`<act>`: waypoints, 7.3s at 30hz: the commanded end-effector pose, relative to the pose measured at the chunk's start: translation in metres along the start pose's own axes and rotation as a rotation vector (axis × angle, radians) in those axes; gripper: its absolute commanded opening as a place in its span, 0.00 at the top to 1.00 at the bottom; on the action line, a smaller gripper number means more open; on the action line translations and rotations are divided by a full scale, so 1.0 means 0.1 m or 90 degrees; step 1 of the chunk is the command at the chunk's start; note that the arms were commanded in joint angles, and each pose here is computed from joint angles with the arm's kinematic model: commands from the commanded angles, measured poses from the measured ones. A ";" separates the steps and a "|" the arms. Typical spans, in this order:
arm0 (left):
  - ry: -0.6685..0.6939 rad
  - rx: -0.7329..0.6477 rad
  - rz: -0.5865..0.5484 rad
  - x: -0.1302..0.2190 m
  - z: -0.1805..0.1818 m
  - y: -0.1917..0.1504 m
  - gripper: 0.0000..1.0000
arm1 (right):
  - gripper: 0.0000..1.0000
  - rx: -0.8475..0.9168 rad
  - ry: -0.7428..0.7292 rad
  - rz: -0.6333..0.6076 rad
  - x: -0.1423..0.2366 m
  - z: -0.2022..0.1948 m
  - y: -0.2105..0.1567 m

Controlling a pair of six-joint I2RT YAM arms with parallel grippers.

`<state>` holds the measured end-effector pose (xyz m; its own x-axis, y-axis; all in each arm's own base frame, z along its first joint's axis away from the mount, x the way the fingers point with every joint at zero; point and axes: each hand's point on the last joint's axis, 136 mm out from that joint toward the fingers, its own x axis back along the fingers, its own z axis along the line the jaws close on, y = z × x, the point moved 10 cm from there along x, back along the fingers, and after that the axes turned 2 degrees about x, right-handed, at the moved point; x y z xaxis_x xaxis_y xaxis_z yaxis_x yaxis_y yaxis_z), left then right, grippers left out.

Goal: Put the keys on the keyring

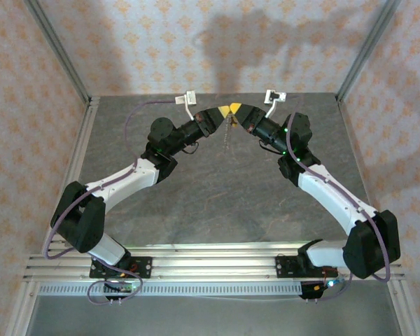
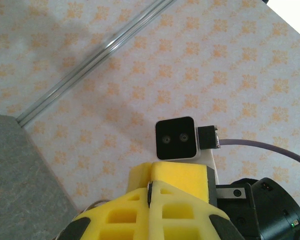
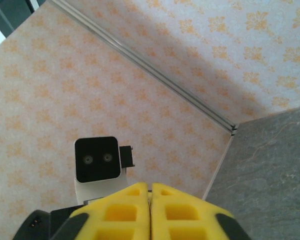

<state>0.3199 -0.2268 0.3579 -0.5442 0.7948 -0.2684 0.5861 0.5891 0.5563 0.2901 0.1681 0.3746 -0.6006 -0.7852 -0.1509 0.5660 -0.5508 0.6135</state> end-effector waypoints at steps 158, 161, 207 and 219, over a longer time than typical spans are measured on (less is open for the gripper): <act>-0.041 -0.053 0.133 -0.24 -0.10 0.27 1.00 | 0.61 0.226 -0.184 0.042 0.10 -0.12 -0.05; -0.044 -0.053 0.136 -0.23 -0.10 0.26 1.00 | 0.64 0.233 -0.192 0.047 0.08 -0.14 -0.05; -0.046 -0.063 0.103 -0.19 -0.12 0.28 1.00 | 1.00 0.216 -0.131 0.172 0.13 -0.11 -0.46; -0.046 -0.065 0.085 -0.15 -0.14 0.32 1.00 | 1.00 0.192 -0.149 0.153 0.24 -0.21 -0.46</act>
<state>0.3515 -0.2314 0.3541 -0.4168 0.9014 -0.1175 0.6826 0.3958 0.6143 0.2665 0.1695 0.3260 -0.6178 -0.7608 0.1989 0.5333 -0.2194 0.8170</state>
